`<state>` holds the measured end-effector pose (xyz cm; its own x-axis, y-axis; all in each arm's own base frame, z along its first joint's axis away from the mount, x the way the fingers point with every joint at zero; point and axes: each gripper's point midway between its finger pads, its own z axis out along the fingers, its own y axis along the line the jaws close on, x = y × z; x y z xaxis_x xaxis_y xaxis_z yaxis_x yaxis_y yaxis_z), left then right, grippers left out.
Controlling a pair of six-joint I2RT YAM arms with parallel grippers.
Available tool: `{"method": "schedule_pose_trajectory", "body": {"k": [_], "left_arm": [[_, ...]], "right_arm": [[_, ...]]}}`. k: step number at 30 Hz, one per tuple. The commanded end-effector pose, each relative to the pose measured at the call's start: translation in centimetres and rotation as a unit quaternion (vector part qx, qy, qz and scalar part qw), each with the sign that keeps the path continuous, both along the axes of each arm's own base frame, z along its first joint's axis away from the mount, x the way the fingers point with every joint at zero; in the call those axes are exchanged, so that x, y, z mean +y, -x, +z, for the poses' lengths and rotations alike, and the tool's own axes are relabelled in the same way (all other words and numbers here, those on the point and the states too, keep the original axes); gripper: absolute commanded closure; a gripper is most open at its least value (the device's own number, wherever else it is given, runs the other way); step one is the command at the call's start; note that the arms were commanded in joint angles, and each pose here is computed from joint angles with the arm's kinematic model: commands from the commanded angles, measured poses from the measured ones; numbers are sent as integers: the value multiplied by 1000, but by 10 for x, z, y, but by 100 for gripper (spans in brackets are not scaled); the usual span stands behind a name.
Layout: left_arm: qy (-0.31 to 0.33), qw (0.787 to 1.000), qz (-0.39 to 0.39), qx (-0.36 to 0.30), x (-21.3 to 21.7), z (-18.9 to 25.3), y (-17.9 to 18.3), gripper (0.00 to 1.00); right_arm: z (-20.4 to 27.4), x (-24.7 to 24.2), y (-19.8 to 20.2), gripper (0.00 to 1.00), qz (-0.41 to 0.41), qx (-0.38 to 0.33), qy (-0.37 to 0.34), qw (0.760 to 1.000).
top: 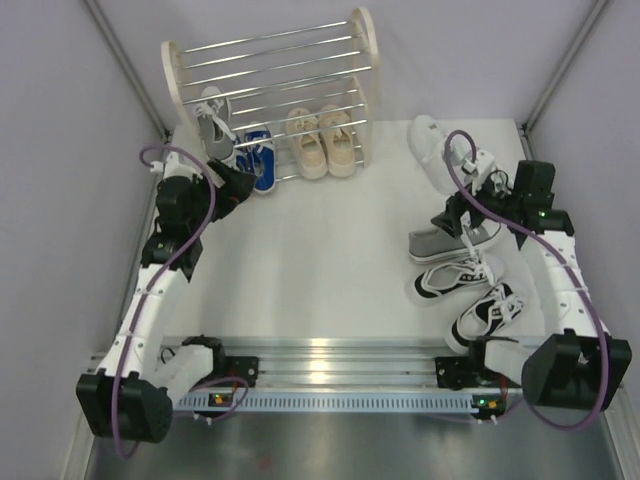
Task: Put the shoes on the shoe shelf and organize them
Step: Place the shoe at the shoe shelf, then pick up the shoe at the center of the board.
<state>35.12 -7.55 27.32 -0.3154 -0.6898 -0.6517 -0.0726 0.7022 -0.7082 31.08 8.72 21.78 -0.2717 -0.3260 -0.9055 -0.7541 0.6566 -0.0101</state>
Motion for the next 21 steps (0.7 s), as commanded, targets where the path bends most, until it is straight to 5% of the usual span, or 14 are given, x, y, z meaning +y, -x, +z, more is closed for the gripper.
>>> {"method": "schedule_pose_trajectory", "body": {"k": [1,6,13,17,21], "left_arm": [[-100,979,-173,-47,-33,-7,42,2],[-99,956,-268,-65,-55,-27,84,2],[-111,946,-286,-103,-58,-29,116,2],[-108,948,-282,-100,-56,-40,121,2],[-108,948,-283,-98,-57,-40,121,2]], "right_arm": [[-14,-31,8,1,-40,53,63,996],[-23,-63,5,0,-65,66,136,986],[-36,-72,-22,1,-144,112,113,977],[-48,-65,-18,1,-78,96,159,979],[-57,-62,-11,1,60,7,231,971]]}}
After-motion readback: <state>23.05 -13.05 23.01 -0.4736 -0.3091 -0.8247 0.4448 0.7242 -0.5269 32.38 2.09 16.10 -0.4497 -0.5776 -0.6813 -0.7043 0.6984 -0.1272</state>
